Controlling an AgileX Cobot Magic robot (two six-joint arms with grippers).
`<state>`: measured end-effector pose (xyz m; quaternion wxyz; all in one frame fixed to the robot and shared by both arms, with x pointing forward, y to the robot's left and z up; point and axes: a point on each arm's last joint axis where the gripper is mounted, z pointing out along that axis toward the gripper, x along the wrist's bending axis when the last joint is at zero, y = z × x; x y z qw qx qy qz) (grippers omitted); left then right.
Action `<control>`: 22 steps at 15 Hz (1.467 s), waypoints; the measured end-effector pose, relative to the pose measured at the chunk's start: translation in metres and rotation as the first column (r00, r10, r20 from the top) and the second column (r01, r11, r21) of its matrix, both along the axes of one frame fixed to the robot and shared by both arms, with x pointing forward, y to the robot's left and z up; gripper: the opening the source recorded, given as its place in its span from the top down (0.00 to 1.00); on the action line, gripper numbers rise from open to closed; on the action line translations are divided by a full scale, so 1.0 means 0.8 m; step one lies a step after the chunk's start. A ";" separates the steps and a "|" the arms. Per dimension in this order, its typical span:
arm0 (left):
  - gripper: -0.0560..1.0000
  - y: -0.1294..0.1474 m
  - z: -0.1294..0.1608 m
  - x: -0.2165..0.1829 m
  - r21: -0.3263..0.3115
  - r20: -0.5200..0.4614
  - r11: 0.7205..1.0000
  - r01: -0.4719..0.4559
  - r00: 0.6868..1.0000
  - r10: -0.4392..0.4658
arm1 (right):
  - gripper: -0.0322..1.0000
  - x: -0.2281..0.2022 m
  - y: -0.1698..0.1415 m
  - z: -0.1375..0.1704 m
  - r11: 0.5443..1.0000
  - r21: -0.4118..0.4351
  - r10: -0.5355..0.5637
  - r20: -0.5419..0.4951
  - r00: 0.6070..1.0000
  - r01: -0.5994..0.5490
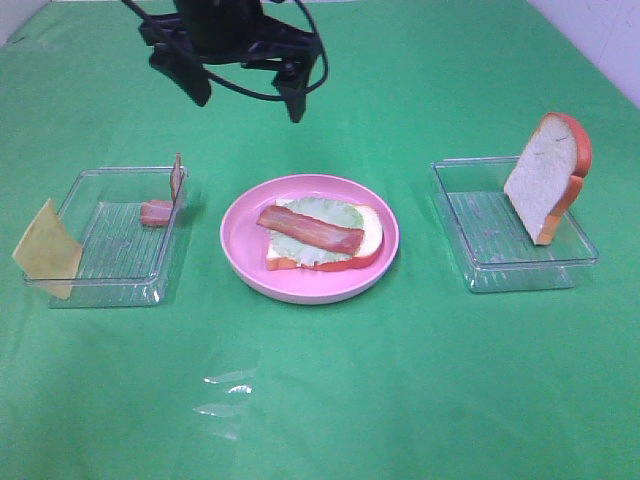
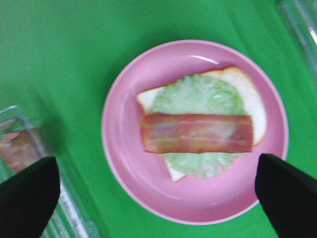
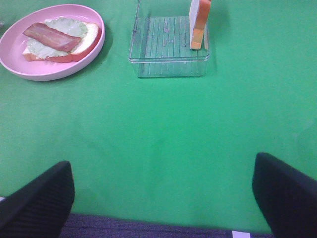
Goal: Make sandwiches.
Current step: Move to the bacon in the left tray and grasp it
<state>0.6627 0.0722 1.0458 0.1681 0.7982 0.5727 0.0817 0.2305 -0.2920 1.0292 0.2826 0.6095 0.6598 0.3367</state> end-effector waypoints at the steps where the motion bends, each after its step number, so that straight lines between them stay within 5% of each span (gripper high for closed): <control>1: 0.01 0.021 -0.009 0.008 0.012 -0.024 0.999 -0.040 0.999 0.040 | 0.07 0.000 0.000 0.000 1.000 0.000 0.000 0.000 1.000 0.000; 2: 0.01 0.058 -0.018 0.023 0.028 -0.043 0.993 -0.112 0.993 0.114 | 0.07 0.000 0.000 0.000 1.000 0.000 0.000 0.000 1.000 0.000; 6: 0.01 0.095 -0.028 0.040 0.037 -0.056 0.983 -0.178 0.982 0.180 | 0.07 0.000 0.000 0.000 1.000 0.000 0.000 0.000 1.000 0.000; 11: 0.01 0.093 -0.095 0.054 0.080 -0.157 0.979 -0.190 0.967 0.201 | 0.07 0.000 0.000 0.000 1.000 0.000 0.000 0.000 1.000 0.000; 16: 0.03 0.093 -0.119 0.058 0.100 -0.175 0.975 -0.200 0.961 0.215 | 0.07 0.000 0.000 0.000 1.000 0.000 0.000 0.000 1.000 0.000; 22: 0.32 0.093 -0.119 0.059 0.094 -0.170 0.973 -0.211 0.960 0.224 | 0.07 0.000 0.000 0.000 1.000 0.000 0.000 0.000 1.000 0.000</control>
